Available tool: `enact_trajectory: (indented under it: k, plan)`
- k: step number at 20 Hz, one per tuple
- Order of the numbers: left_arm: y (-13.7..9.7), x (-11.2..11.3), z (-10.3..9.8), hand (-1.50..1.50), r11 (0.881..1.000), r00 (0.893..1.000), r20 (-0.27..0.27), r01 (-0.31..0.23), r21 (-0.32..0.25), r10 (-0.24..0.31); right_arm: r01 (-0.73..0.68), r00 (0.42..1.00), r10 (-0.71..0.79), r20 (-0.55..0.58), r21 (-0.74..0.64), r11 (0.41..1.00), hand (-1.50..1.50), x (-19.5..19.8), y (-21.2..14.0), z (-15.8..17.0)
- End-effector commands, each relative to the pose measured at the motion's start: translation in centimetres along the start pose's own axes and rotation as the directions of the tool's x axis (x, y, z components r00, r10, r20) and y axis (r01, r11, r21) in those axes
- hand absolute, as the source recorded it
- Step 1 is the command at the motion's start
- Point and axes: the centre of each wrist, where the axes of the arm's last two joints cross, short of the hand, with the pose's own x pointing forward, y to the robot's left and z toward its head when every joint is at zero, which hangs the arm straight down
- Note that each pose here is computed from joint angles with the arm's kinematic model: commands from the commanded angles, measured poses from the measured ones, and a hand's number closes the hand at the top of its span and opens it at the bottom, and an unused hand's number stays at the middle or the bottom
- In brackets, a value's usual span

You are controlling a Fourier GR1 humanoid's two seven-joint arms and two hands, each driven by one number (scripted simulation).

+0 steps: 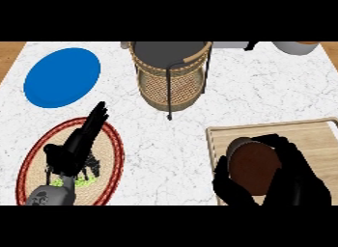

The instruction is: Pick the cupcake from the tray and place it in the tiered basket

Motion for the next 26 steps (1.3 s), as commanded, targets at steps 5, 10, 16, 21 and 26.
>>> enact_trajectory:
  k: [5, 10, 16, 21, 26]
  plan:
    - [-1.1, 1.1, -0.6, 0.0, 1.0, 1.0, 0.026, -0.001, -0.031, 0.002, 0.063, 0.99, -0.072, -0.12, -0.077, 0.995, 1.5, 5.8, -2.2, -2.6]
    - [-0.9, 0.6, -1.8, 0.0, 0.999, 1.0, 0.015, -0.001, -0.047, 0.001, 0.072, 0.985, -0.082, -0.151, -0.071, 0.995, 1.5, 9.2, -2.3, -6.5]
    - [-1.7, 0.7, -1.3, 0.0, 0.996, 1.0, 0.016, 0.005, -0.09, -0.003, 0.125, 0.974, -0.13, -0.188, -0.042, 0.991, 1.5, 13.7, -2.1, -11.7]
    - [-2.3, 0.8, -2.0, 0.0, 0.998, 0.999, 0.031, -0.01, -0.069, 0.012, 0.084, 0.977, -0.071, -0.199, 0.057, 0.995, 1.5, 16.8, -0.3, -15.7]
    - [-2.3, 0.5, -1.7, 0.0, 0.997, 1.0, 0.024, 0.006, -0.075, -0.005, 0.1, 0.976, -0.081, -0.203, 0.084, 0.991, 1.5, 19.0, 1.8, -18.3]
